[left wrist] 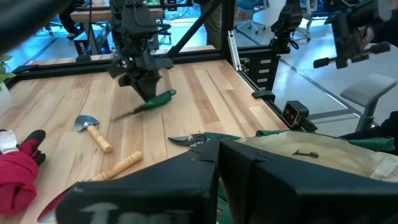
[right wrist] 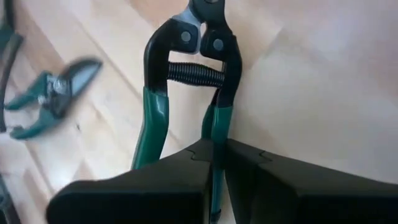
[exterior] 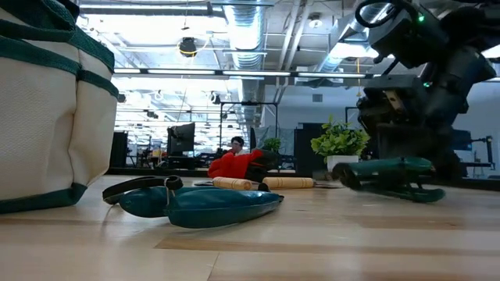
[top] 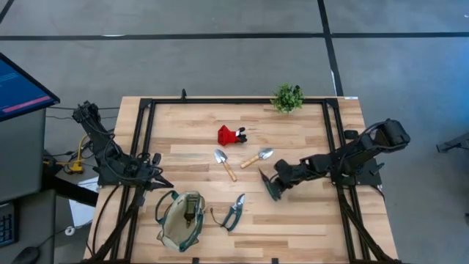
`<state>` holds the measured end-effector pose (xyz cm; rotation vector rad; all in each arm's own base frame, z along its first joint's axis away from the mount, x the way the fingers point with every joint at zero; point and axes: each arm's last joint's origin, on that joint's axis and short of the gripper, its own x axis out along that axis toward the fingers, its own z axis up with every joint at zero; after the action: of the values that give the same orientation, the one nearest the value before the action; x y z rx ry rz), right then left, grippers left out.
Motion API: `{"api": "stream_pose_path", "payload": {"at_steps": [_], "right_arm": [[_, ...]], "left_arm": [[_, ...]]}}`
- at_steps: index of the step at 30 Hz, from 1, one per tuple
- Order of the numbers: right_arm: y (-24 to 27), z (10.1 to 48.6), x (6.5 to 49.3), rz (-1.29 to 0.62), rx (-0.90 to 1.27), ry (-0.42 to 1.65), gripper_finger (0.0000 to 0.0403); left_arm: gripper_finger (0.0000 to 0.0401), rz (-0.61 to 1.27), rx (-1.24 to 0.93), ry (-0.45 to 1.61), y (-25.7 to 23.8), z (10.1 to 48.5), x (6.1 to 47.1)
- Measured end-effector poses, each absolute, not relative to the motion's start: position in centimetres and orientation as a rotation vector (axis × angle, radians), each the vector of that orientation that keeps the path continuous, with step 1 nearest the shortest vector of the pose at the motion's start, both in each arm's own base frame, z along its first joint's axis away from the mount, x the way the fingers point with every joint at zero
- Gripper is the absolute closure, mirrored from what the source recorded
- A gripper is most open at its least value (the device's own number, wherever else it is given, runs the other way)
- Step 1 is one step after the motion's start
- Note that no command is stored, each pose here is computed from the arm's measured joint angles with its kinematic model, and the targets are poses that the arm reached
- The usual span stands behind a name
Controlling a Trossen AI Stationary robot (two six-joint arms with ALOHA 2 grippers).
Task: Pick & Place Garden tools in Gardening bag
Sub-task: Put the green fruit pruner into the green gardening bag
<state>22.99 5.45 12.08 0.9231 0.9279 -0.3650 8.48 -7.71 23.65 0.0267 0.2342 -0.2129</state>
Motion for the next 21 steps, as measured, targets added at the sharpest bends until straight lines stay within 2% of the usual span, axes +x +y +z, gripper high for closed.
{"api": "stream_pose_path", "payload": {"at_steps": [9,21], "right_arm": [[5.1,16.0,22.5,-0.283,0.814,0.728,0.0402],[4.8,18.3,22.7,-0.22,0.617,0.54,0.0401]], "left_arm": [[0.0399,-0.201,0.028,0.227,-7.7,23.7,8.5],[0.0398,0.02,-0.006,0.156,-7.3,24.3,10.7]]}}
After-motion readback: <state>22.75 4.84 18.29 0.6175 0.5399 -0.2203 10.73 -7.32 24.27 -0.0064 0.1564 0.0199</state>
